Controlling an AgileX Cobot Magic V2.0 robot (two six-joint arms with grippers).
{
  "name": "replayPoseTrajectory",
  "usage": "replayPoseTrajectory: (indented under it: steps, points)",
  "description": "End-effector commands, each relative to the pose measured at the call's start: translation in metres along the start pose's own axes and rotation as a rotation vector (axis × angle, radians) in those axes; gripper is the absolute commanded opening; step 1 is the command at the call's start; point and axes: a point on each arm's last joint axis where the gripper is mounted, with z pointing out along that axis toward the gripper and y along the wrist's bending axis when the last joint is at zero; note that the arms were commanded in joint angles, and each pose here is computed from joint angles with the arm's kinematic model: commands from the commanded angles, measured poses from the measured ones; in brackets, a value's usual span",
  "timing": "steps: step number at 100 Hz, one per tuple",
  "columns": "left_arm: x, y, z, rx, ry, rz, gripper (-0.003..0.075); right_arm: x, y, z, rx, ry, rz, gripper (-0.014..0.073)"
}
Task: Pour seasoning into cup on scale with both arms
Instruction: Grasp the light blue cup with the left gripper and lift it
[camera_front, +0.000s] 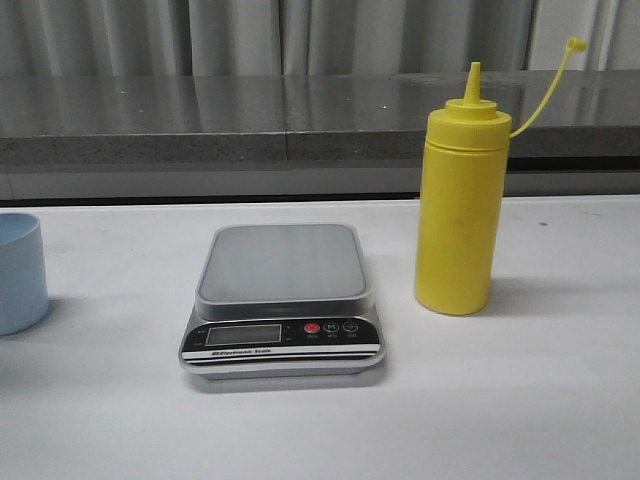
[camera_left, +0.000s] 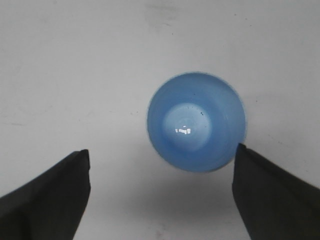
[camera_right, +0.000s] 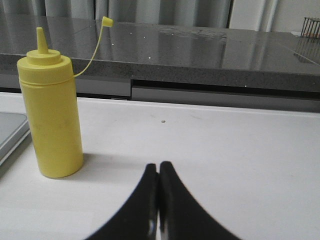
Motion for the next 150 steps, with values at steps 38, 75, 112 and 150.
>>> replayPoseTrajectory:
  steps: [38, 75, 112, 150]
  points:
    - [-0.015, -0.004, 0.039, 0.008, -0.023, -0.003, 0.0554, -0.016, 0.000, -0.003, 0.004, -0.126, -0.006, -0.0066]
    - [-0.013, -0.005, 0.057, 0.010, 0.003, -0.004, 0.0554, -0.016, 0.000, -0.003, 0.004, -0.126, -0.006, -0.0066]
    - [-0.011, -0.006, 0.066, 0.009, 0.031, -0.005, 0.0306, -0.016, 0.000, -0.003, 0.004, -0.126, -0.006, -0.0066]
    - [-0.013, -0.006, 0.061, 0.014, 0.024, -0.014, -0.0020, -0.016, 0.000, -0.003, 0.004, -0.126, -0.006, -0.0066]
